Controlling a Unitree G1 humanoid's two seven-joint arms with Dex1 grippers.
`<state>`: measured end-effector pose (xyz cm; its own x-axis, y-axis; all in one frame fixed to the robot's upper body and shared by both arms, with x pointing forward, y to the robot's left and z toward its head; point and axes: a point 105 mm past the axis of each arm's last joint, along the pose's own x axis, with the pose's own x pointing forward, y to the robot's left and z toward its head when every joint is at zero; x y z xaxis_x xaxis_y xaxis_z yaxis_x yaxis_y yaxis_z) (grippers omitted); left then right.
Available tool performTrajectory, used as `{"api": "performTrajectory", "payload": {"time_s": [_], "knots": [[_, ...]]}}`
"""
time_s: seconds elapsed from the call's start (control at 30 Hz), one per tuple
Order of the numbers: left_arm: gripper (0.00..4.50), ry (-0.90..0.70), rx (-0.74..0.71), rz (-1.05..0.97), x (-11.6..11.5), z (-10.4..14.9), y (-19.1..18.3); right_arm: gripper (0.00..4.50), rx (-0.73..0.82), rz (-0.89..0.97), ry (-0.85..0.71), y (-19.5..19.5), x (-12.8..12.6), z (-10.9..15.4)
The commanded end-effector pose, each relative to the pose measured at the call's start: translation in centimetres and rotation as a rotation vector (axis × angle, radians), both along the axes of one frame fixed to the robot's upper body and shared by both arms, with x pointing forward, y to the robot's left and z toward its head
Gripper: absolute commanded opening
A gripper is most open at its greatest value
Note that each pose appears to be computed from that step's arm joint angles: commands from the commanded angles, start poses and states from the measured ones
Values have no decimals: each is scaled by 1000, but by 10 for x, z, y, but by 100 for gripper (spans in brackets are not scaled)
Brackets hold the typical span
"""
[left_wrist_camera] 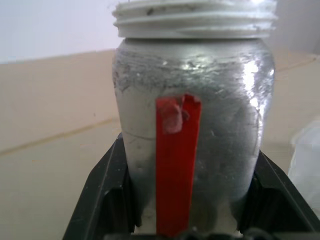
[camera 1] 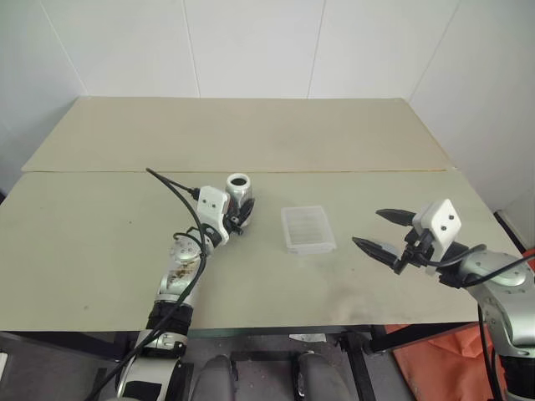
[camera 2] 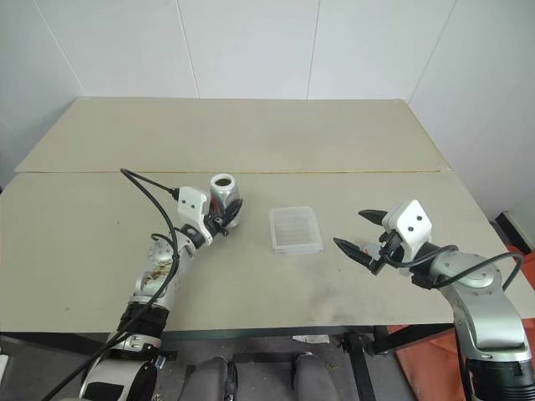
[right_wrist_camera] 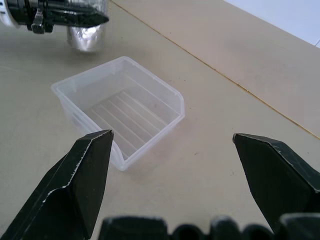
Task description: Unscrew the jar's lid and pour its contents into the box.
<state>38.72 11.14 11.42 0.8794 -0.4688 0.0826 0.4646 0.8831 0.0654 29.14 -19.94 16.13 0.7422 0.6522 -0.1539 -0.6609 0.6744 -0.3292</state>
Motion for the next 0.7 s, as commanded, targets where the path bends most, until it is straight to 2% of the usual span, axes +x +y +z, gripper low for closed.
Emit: {"api": "performTrajectory", "payload": {"time_s": [0.03,0.13,0.2,0.27,0.33,0.4,0.53,0.7], "knots": [[204,-50,-17,4,0,12,1,445,-10,14,-44,3,-2,8],[204,-28,-35,-22,-4,5,1,445,-16,11,-43,3,-3,6],[277,-26,-11,-27,-7,-1,2,450,-15,8,-42,2,-4,6],[329,-2,-22,-7,-6,-7,5,450,-16,3,-43,2,-4,5],[407,-7,-25,5,-6,-8,7,450,-17,1,-45,1,-4,6],[445,-15,-23,3,-7,-7,8,450,-16,1,-46,1,-3,6],[445,-18,-66,14,-11,-4,12,450,-17,4,-47,1,-2,6],[445,-28,-64,20,-35,-2,22,450,-17,9,-44,2,-2,6]]}}
